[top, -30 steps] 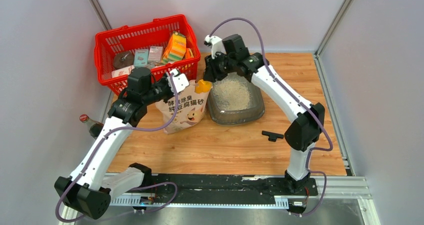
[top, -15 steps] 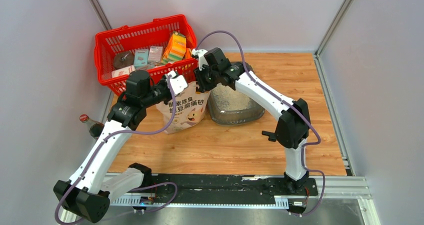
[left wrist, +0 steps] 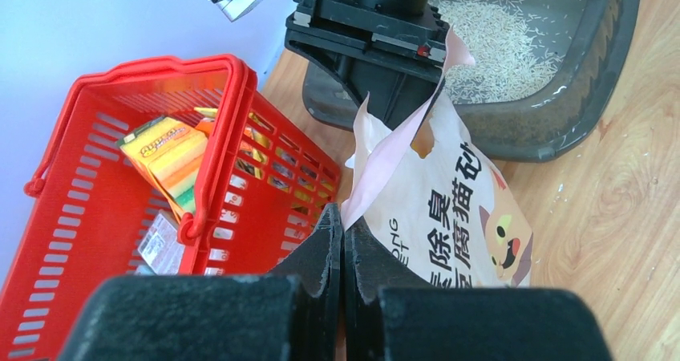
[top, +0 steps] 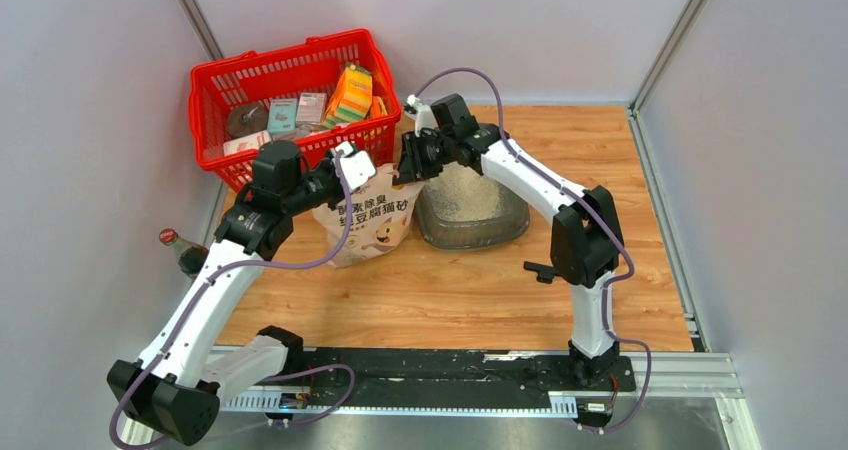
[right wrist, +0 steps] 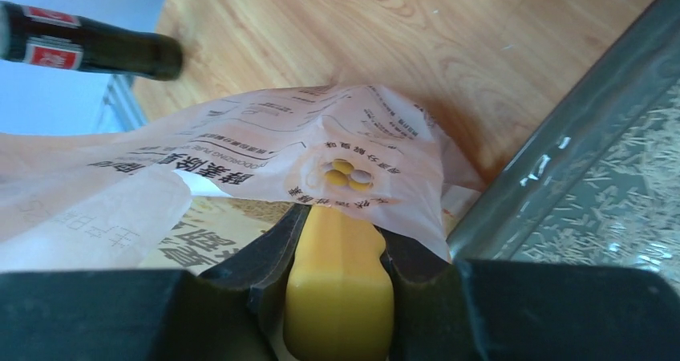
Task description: Fill the litter box with clean litter
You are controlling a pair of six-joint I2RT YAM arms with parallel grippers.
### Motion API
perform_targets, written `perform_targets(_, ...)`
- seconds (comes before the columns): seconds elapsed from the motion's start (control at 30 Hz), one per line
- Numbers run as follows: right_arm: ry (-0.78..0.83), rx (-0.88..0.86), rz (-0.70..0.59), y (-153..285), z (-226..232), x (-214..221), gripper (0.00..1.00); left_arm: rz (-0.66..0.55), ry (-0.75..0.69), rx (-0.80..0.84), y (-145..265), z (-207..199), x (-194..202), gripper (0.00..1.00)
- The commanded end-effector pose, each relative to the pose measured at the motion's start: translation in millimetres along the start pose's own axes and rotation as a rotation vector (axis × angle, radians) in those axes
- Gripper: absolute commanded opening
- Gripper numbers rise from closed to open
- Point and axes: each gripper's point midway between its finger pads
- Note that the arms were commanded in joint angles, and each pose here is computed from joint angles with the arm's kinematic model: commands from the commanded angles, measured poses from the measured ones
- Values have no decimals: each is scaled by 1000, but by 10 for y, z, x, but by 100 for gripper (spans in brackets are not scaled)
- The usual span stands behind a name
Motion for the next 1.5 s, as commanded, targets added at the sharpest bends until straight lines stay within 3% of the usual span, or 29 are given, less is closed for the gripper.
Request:
perform_targets(0.0, -159, -238, 29, 39, 370, 18, 0, -183, -90, -16, 108, 84, -581, 0)
perform_targets(0.47, -339, -252, -141, 710, -165, -458, 0, -138, -96, -17, 106, 99, -517, 0)
perform_targets(0.7, -381, -434, -153, 939, -45, -532, 0, -102, -100, -15, 106, 100, -437, 0)
perform_targets(1.07, -452, -384, -248, 1318, -497, -672, 0, -63, -110, -21, 123, 101, -354, 0)
perform_targets(1.47, -455, -402, -281, 1547, -552, -664, 0, -44, -106, -17, 82, 106, -294, 0)
Point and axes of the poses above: each gripper's point midway between its finger pads, its own y axis back along the fingers, its own z axis along the line the jaws close on, x = y × z, and after that the axes turned 12 degrees about y, right-handed
